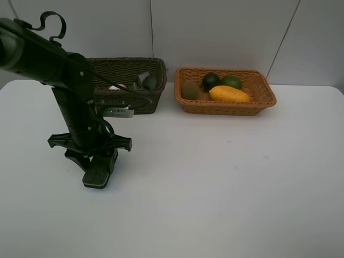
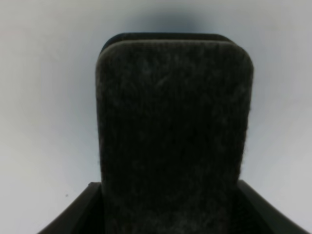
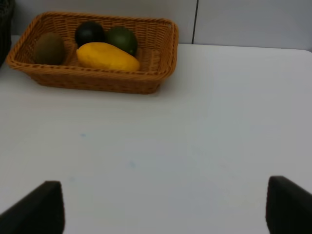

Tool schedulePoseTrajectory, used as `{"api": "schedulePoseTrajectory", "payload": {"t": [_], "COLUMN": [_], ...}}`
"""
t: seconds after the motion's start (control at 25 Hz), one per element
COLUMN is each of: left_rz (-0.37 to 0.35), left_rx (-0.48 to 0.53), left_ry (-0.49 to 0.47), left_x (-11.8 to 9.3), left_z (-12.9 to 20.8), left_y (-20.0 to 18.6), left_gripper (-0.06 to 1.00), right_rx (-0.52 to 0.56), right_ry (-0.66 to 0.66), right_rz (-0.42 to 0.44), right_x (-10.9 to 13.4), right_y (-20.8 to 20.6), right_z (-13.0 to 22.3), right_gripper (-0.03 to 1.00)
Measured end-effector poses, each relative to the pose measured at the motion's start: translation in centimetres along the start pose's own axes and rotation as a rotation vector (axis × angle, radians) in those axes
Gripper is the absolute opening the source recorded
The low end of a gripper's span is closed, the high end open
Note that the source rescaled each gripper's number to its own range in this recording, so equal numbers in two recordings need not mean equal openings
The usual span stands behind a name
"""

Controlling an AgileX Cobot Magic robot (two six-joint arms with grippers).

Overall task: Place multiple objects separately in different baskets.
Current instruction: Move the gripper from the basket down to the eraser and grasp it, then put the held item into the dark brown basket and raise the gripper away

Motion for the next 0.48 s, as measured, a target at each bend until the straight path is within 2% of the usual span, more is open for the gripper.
{"api": "schedulePoseTrajectory", "payload": {"t": [0.24, 0.48], "left_rz": [0.003, -0.027], "left_rx": [0.037, 0.013], "left_ry": [0.046, 0.09], "left_x": [-0.6, -0.7], "left_z": [-1.7, -3.4], "left_y": [-4.0, -8.6], "left_gripper": [0.57, 0.57], "right_rx": [0.0, 0.0], "right_ry": [0.0, 0.0], "right_rz": [0.0, 0.0], "right_x": [0.0, 0.0], "right_y": [0.0, 0.0], "right_z": [0.0, 0.0], "right_gripper": [1.0, 1.0]}}
Point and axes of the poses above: a point on each arm's last joint axis where the gripper is mounted, y pointing out along that axis toward the gripper, x along the wrist's bending axis when the last joint is at zero, z = x × y, the point moved 4 cm from there along y, pointing out along that axis toward the gripper, and after that the axes turned 14 degrees about y, right-handed, at the moved point
